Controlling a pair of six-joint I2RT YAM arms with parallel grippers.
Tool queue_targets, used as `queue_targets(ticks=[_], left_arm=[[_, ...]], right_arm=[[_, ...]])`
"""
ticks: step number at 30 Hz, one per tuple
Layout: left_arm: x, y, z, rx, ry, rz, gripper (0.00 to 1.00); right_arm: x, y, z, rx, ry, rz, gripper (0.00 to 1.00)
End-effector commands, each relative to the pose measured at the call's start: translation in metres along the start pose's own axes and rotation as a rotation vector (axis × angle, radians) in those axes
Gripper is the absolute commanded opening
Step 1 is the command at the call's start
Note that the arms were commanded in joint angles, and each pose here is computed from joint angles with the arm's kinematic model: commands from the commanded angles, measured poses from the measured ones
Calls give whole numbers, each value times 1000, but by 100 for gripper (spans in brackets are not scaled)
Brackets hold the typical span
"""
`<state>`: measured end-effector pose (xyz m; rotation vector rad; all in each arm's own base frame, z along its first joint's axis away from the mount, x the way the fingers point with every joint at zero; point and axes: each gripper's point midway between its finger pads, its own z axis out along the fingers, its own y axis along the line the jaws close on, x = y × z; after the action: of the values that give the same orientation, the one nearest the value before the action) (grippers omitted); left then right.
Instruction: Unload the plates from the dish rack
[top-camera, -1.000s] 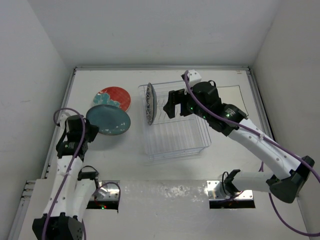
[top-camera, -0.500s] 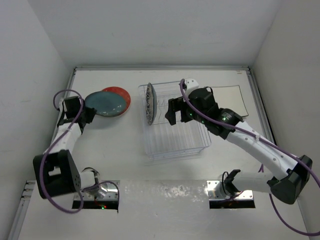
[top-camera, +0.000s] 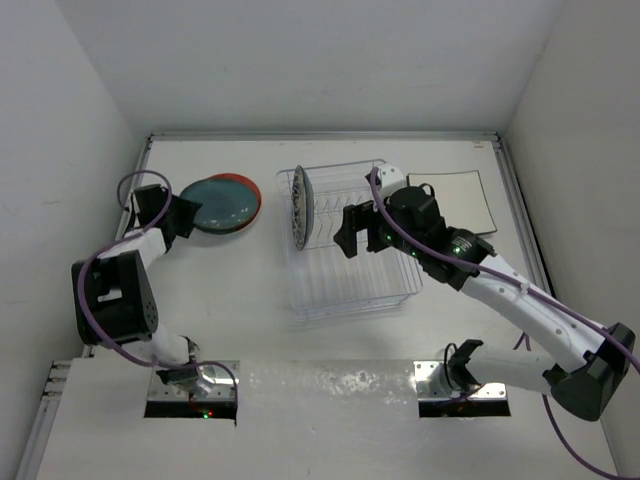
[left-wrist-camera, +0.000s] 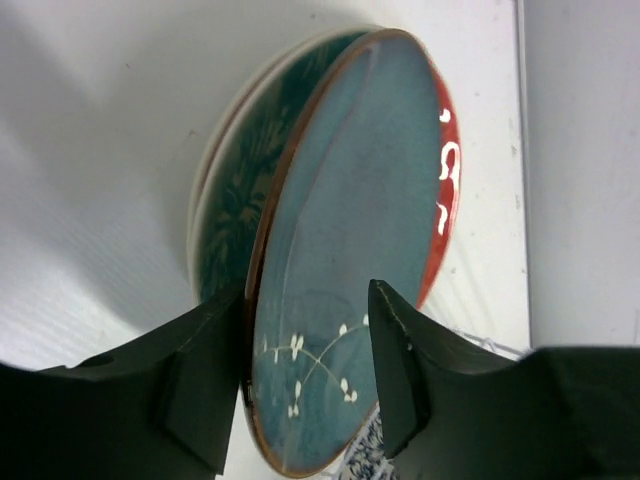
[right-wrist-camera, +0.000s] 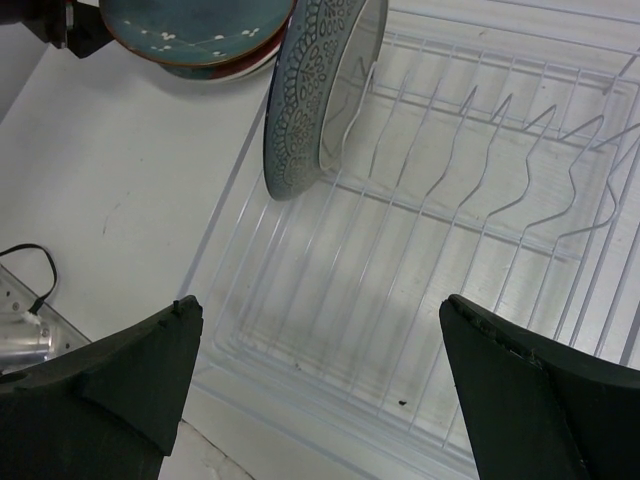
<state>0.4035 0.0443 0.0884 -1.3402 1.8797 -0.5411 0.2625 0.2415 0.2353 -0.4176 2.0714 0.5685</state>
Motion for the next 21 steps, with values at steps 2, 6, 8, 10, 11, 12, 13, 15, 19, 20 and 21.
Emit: queue_targets(ticks=[2,6,8,10,11,12,13,15,19,20,21], left_arm=[[-15,-32,11,71,-14,20,52],[-11,-25,24,-17,26,52,65],[-7,-27,27,-36,42,70,85],[-2,-29,28,-57,62,101,100],[0,-27,30,-80,71,107,100],[1,-26,30,-88,76,112,100],[3,-24,30,-98,81,117,100],[7,-25,30,-109,93,138,100],[7,-16,28,-205,88,181,100],[3,-6,27,-277,84,189,100],[2,-2,27,-304,86,200,100]], right_arm=[[-9,4,1,-24,-43,-3,99],[-6,4,5,-23,-34,2,99],[-4,6,8,-29,-28,6,99],[-3,6,9,-33,-24,9,99],[-1,6,11,-31,-18,9,99],[-1,6,11,-31,-18,11,99],[0,6,11,-34,-16,12,99],[1,6,12,-33,-13,15,99],[3,7,14,-37,0,18,99],[4,7,15,-34,2,21,99],[5,6,15,-32,10,19,99]])
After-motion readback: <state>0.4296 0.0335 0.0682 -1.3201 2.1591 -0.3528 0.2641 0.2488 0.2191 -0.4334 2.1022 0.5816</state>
